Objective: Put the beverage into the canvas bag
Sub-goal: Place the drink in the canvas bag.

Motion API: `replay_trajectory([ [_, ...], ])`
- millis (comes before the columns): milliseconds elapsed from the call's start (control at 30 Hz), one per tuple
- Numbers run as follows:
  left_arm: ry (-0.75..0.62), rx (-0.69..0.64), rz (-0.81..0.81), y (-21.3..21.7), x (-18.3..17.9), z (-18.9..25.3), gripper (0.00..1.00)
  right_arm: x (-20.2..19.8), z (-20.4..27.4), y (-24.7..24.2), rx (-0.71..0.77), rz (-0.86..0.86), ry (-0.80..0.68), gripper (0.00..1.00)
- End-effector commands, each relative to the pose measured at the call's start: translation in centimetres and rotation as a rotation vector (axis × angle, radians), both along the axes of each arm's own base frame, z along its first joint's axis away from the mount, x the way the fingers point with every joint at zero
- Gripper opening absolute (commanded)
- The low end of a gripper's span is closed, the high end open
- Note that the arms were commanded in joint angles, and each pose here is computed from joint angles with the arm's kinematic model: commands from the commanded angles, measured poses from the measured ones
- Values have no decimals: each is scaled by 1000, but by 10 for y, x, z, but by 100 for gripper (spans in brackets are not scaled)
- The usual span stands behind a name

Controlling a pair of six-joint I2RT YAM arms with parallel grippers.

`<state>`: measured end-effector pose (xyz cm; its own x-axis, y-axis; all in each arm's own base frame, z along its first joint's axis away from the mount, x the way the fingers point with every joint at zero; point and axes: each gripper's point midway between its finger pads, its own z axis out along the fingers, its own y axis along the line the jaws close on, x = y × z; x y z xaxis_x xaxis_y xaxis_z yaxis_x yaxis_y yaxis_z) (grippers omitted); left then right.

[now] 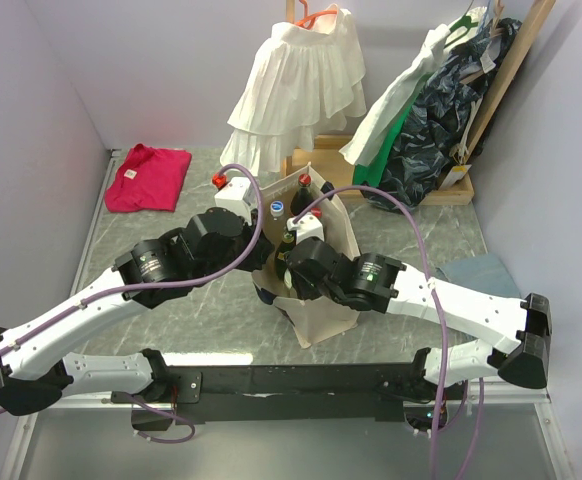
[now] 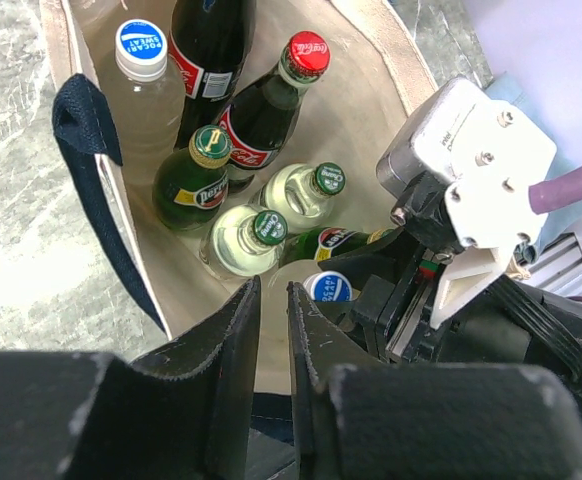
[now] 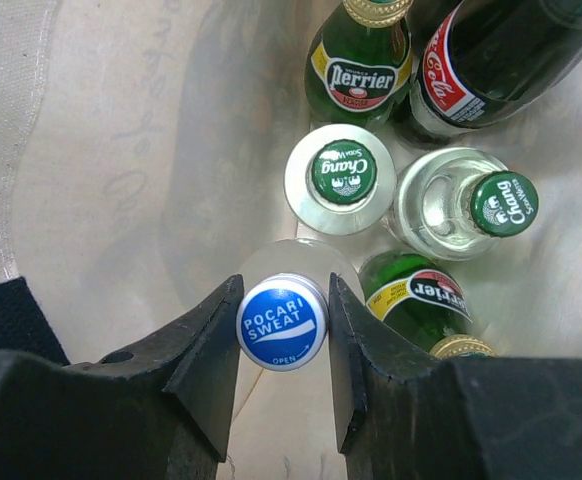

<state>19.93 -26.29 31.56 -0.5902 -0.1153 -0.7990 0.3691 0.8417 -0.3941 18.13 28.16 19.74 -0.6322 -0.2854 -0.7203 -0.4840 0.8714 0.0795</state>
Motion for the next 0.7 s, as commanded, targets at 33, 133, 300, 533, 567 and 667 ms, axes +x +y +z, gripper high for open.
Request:
replay_trajectory([
  [33,-41,-35,5,-5,5,15,24,-27,-28,7,25,13,156,0],
  [133,-41,-33,7,-5,6,14,24,-27,-29,6,22,13,160,0],
  [300,-39,-32,12,-4,6,13,24,-27,-32,6,11,10,165,18],
  [533,-39,-27,11,-4,6,12,25,-26,-32,7,15,12,161,36],
  [567,-39,-27,13,-4,6,12,25,-27,-32,8,18,21,164,39],
  [667,-40,-23,15,-3,7,12,25,-27,-32,8,19,19,162,43],
])
